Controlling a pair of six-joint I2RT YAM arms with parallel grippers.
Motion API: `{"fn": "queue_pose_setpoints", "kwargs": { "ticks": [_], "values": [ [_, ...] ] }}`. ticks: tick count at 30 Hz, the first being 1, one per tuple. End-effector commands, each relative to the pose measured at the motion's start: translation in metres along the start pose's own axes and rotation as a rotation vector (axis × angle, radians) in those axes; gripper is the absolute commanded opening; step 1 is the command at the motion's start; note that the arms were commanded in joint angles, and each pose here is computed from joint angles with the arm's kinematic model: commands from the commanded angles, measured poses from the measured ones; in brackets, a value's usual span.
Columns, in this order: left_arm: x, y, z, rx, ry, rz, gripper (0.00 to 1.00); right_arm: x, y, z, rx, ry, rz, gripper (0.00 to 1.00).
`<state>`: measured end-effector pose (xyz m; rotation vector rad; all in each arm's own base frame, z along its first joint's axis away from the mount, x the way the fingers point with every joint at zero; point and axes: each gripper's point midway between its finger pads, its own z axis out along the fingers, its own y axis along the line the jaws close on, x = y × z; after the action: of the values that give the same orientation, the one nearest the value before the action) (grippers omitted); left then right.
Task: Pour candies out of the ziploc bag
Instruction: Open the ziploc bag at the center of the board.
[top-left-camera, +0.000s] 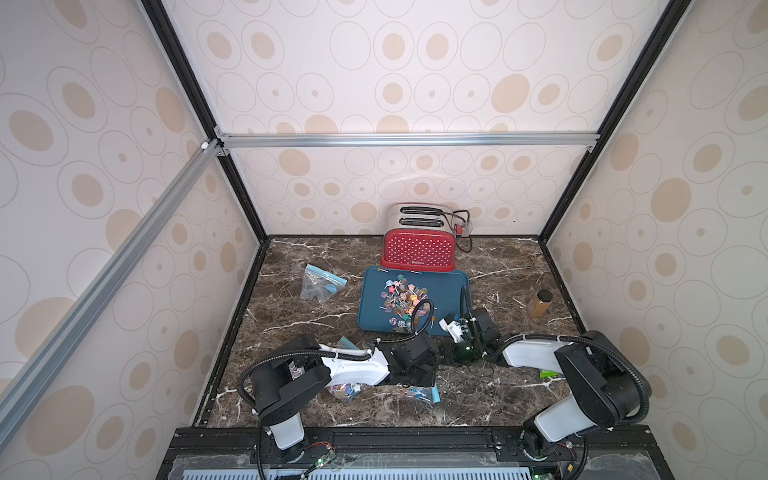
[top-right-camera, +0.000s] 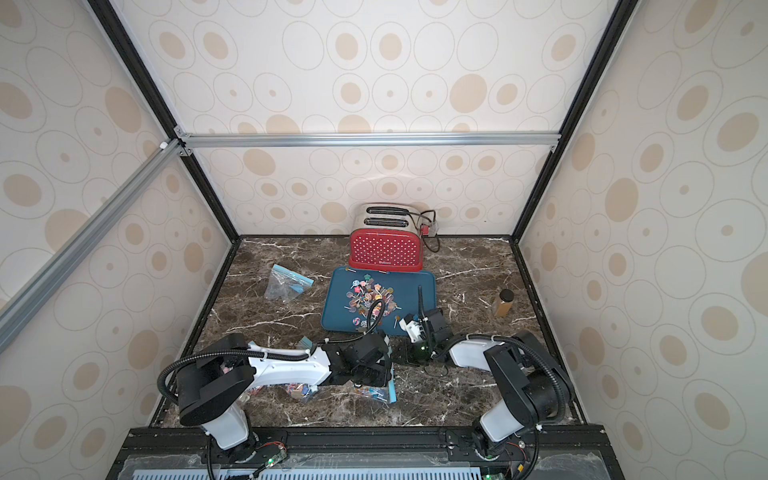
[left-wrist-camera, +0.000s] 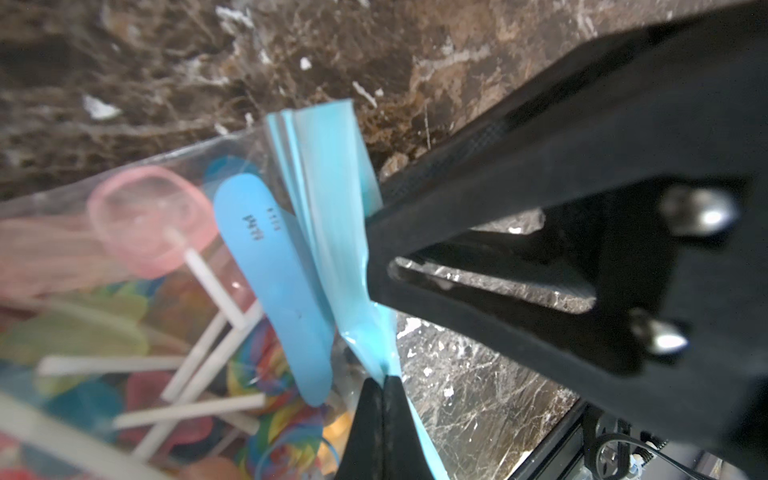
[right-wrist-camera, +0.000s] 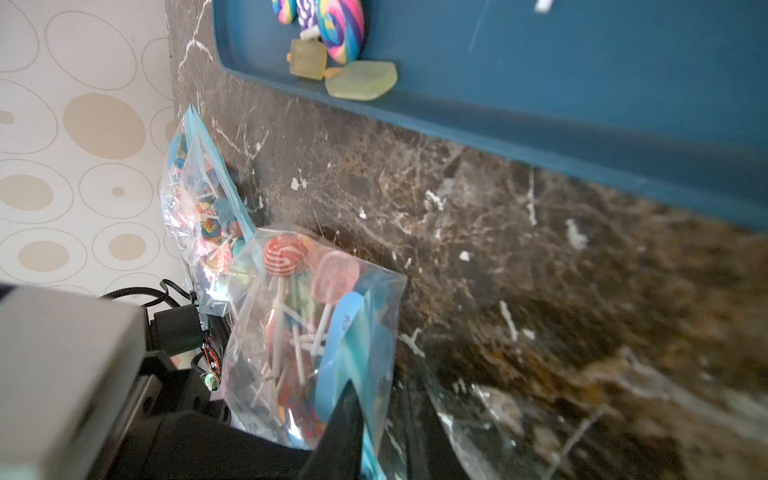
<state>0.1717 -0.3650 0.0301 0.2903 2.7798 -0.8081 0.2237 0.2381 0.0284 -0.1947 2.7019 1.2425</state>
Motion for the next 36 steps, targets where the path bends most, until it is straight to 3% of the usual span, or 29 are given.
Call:
{"fn": "queue_pose_setpoints", "kwargs": {
  "ticks": [1, 6, 8, 11, 14, 36],
  "values": [
    [-0.006, -0.006, -0.008, 0.023, -0.024, 0.002, 0.0, 0.007, 0.004, 0.006, -0.02, 0.028, -0.02, 0.18],
    [-0.008, -0.005, -0.012, 0.011, -0.032, 0.005, 0.01, 0.007, 0.009, 0.007, -0.033, 0.034, -0.03, 0.08],
    [-0.009, -0.005, -0.015, 0.004, -0.035, 0.01, 0.11, 0.006, 0.011, 0.007, -0.037, 0.033, -0.035, 0.0],
    [-0.013, -0.006, -0.021, -0.009, -0.048, 0.018, 0.27, 0.006, 0.013, 0.006, -0.036, 0.028, -0.04, 0.0],
    [-0.018, -0.006, -0.03, -0.027, -0.063, 0.031, 0.36, 0.006, 0.014, 0.004, -0.033, 0.023, -0.048, 0.0],
    [-0.033, 0.0, -0.021, -0.051, -0.094, 0.019, 0.35, 0.01, 0.02, 0.001, -0.062, 0.029, -0.064, 0.0]
  ]
}}
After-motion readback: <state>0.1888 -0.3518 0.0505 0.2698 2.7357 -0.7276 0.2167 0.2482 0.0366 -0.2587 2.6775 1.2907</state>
